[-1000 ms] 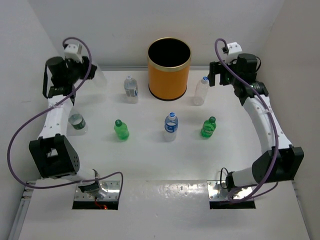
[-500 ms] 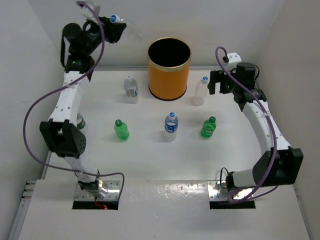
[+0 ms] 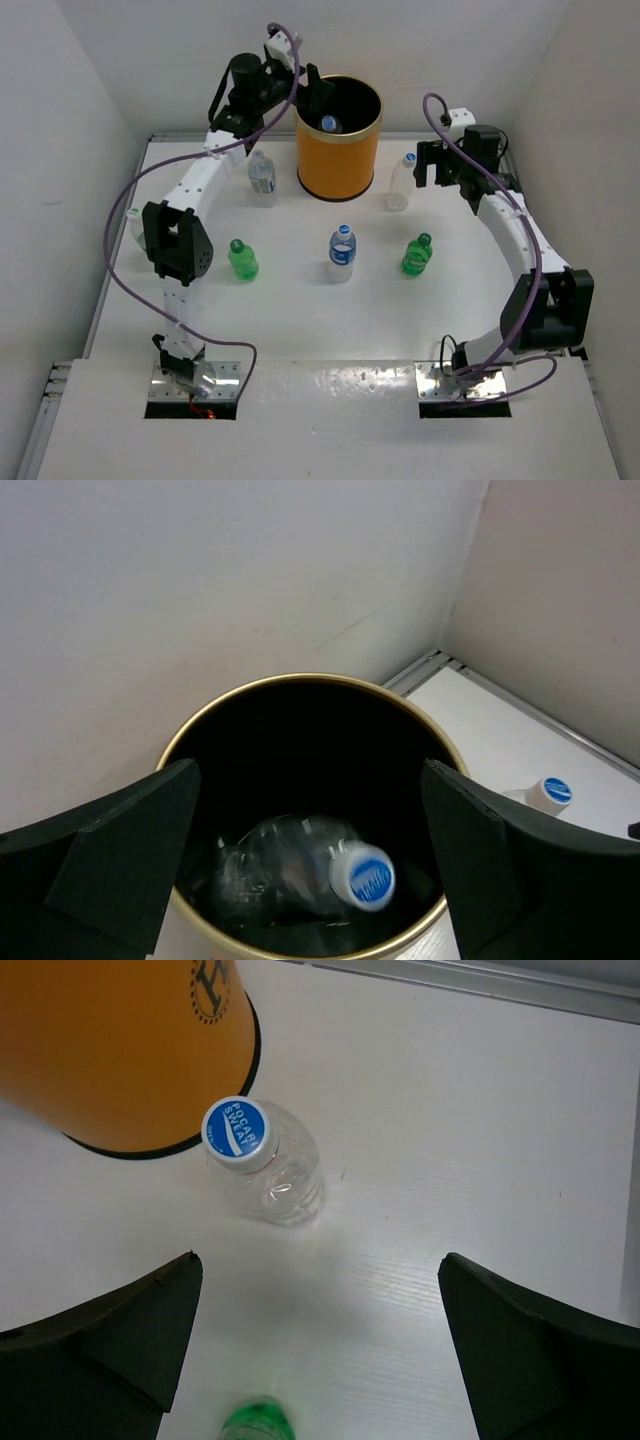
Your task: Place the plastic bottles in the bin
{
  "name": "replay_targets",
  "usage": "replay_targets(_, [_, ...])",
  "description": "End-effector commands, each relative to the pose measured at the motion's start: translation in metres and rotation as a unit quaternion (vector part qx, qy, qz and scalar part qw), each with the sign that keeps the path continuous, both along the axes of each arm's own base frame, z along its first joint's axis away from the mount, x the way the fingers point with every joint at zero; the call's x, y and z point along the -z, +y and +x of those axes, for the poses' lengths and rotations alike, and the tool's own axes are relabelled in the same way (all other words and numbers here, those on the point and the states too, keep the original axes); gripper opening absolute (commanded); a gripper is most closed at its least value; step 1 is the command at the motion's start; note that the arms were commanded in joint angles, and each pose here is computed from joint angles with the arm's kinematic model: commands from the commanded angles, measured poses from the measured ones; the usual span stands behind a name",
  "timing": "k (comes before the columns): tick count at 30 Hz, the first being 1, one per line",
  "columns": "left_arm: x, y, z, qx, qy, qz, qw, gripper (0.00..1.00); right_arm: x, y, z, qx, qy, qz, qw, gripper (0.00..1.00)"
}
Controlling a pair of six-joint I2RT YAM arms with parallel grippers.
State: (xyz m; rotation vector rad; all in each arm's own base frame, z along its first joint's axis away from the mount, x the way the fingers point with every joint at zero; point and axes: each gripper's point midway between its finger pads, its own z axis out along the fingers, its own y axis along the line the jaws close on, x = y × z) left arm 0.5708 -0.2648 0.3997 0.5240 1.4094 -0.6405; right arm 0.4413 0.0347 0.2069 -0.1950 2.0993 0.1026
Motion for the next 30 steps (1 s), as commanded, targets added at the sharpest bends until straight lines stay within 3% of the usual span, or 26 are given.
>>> replay_targets(1, [-0.039,0.014,-0.010,-0.026,-0.049,0.007,0.998,0.99,-0.006,-0.004,0.020,0.010,-0.029,-0.002,1.000,1.00])
replay_targets(7, [-0.082,0.045,-0.044,-0.056,-0.055,0.021,0.997,0.99,0.000,-0.002,0.039,0.005,-0.035,-0.012,0.999,1.00])
replay_targets(13, [-0.100,0.130,-0.110,-0.146,-0.062,0.071,0.985,0.99,0.006,0.010,0.056,-0.018,-0.044,-0.013,0.999,1.00])
replay_targets(19, [-0.053,0.216,-0.164,-0.272,-0.004,0.126,0.954,0.99,0.016,0.040,0.061,-0.061,-0.039,-0.004,0.997,1.00])
replay_targets(23, [-0.037,0.261,-0.197,-0.347,0.035,0.099,0.932,0.99,0.021,0.052,0.069,-0.070,-0.037,-0.006,0.997,1.00])
replay_targets(30, [0.007,0.329,-0.251,-0.472,0.119,0.089,0.869,0.99,0.030,0.052,0.083,-0.059,-0.040,-0.016,0.997,0.97])
